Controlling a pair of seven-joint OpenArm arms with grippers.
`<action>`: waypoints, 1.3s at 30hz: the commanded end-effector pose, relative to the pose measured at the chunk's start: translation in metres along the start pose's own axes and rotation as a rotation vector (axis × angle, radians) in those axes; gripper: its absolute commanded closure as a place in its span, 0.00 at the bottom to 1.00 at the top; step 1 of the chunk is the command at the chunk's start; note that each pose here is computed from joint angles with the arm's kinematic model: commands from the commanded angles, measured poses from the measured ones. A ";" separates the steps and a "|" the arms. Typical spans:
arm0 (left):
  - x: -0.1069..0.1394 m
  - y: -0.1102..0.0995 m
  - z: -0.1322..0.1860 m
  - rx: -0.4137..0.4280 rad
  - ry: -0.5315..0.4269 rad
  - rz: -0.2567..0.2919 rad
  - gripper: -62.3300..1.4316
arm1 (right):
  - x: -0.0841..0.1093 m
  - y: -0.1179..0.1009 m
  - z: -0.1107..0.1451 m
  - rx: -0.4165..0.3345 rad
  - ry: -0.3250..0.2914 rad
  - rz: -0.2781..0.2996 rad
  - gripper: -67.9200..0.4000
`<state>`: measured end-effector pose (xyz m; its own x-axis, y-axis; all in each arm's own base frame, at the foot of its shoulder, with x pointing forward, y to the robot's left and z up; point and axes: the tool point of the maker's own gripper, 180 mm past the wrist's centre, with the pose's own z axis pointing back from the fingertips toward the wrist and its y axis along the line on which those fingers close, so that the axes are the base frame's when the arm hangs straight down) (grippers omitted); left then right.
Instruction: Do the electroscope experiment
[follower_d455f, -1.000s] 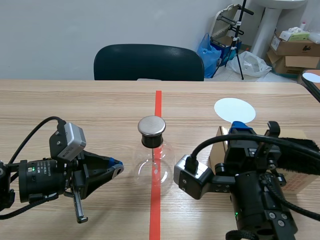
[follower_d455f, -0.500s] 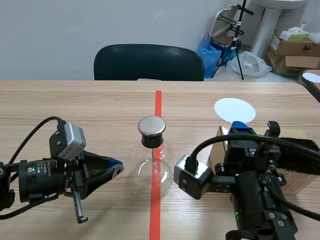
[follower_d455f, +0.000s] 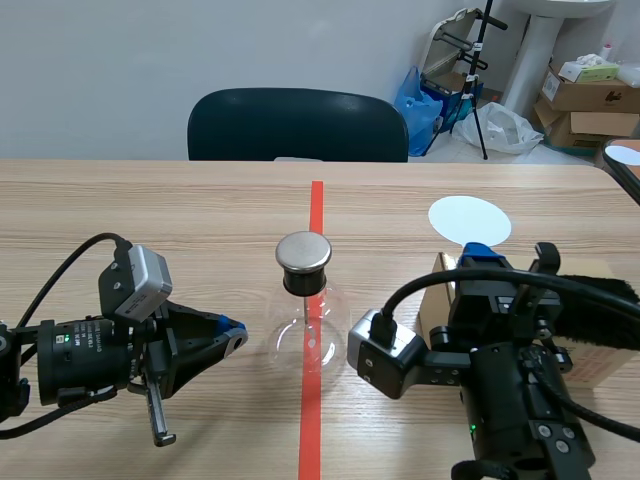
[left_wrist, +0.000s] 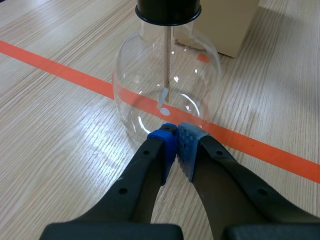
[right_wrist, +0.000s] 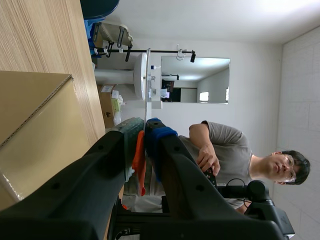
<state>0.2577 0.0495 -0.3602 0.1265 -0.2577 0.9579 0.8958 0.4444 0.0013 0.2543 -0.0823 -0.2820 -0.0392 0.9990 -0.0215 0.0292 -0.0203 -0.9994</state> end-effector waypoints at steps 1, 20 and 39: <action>0.009 0.002 -0.001 0.010 -0.039 0.005 0.93 | -0.002 -0.011 -0.006 -0.043 0.007 -0.008 0.98; 0.009 0.002 -0.001 0.011 -0.039 0.005 0.93 | -0.002 -0.011 -0.006 -0.043 0.007 -0.008 0.98; 0.009 0.002 -0.001 0.011 -0.040 0.005 0.93 | 0.070 -0.011 0.008 -0.044 -0.404 0.001 0.98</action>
<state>0.2577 0.0495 -0.3602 0.1265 -0.2577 0.9579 0.8958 0.4444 0.0013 0.2369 -0.0119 -0.2839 -0.4300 0.9023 -0.0309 0.0292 -0.0203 -0.9994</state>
